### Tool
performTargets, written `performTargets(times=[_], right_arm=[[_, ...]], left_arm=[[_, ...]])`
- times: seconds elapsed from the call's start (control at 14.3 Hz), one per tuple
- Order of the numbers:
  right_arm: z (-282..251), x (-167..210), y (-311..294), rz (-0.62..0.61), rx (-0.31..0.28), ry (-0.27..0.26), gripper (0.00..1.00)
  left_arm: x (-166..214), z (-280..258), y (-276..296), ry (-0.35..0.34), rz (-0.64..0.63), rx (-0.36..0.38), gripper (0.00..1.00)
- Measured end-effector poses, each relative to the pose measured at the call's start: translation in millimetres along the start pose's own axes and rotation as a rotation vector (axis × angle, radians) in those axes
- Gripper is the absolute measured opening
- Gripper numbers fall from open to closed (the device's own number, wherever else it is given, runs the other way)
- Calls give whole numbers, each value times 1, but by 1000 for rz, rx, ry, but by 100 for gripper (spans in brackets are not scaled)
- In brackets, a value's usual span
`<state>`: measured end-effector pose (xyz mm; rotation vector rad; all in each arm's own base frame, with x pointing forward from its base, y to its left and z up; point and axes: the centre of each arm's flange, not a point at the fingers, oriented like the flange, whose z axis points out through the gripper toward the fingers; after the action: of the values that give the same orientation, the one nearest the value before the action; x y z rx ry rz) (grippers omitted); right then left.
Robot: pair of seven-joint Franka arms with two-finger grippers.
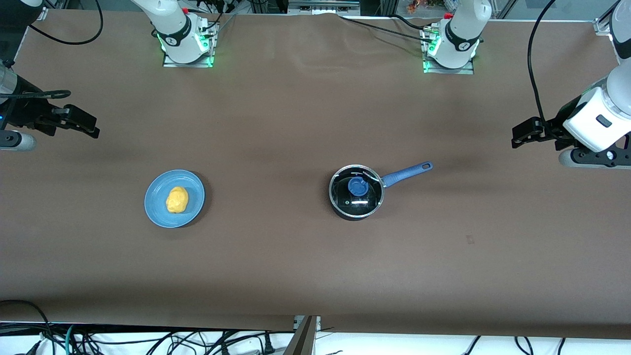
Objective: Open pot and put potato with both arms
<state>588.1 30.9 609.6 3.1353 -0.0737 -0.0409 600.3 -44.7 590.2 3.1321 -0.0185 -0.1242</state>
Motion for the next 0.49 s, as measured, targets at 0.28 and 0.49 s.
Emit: performTargets(times=[0.28,0.49], right_arm=[[0,-3,0,-1,0,-1,100],[0,-3,0,-1,0,4,100]], left_arm=[[-1,1,0,-9,-1,1,100],[-1,2,0,-15,-1,1,100]])
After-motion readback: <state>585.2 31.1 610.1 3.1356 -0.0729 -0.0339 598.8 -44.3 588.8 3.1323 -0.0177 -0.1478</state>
